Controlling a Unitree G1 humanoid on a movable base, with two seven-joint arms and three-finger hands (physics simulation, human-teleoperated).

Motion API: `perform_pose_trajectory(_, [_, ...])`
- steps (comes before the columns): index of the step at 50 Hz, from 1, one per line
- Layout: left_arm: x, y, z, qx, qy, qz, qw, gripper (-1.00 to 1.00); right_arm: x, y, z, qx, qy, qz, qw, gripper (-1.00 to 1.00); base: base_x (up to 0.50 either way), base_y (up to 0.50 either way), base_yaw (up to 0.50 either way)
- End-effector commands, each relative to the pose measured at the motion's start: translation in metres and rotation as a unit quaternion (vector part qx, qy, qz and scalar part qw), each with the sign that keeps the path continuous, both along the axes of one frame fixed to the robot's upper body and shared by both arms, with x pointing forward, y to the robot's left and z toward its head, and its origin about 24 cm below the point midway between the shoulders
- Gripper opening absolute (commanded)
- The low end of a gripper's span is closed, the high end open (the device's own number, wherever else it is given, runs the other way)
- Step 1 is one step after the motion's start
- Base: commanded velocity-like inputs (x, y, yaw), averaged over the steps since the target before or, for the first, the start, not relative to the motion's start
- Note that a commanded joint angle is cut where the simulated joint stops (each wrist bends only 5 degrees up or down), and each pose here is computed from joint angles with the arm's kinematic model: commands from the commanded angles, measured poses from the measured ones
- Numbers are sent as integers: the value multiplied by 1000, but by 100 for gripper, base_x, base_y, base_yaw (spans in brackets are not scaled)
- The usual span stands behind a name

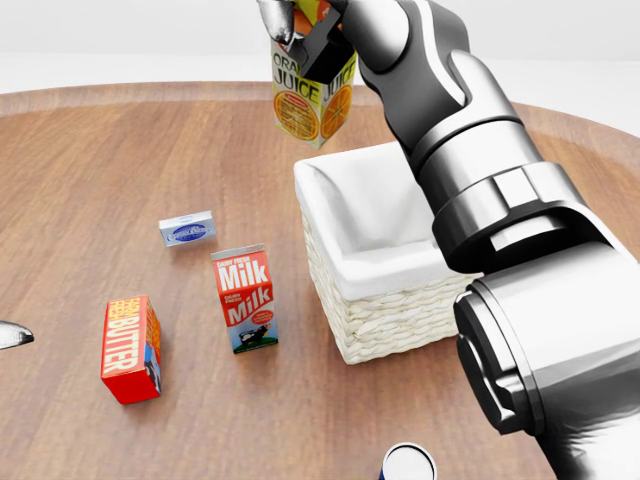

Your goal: Pick up the orange juice, and put it in the basket.

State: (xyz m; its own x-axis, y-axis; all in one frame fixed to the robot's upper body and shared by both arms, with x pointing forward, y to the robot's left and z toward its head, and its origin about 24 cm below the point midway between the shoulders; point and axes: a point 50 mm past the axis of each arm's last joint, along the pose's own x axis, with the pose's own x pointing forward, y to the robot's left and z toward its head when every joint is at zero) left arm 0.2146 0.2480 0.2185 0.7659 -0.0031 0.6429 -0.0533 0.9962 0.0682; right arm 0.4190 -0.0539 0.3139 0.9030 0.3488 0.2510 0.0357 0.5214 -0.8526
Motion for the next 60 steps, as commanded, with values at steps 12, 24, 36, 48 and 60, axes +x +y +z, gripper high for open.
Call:
perform_pose_trajectory(12, [1, 0, 0, -1, 0, 0, 1000, 100, 6, -24, -3, 31, 1, -44, 999, -100, 0, 0, 0])
perform_pose_trajectory(24, [1, 0, 1, -1, -1, 0, 1000, 100, 10, -37, -14, 39, 4, -71, 997, -100, 0, 0, 0])
perform_pose_trajectory(36, [0, 0, 1, -1, -2, 0, 1000, 100, 12, -45, -30, 37, 13, -91, 995, -100, 0, 0, 0])
perform_pose_trajectory(48, [0, 0, 1, -1, -2, 0, 1000, 100, 14, -54, -47, 41, 22, -112, 993, -100, 0, 0, 0])
perform_pose_trajectory(60, [0, 0, 1, -3, -2, 0, 1000, 100, 15, -61, -63, 44, 29, -129, 990, -100, 0, 0, 0])
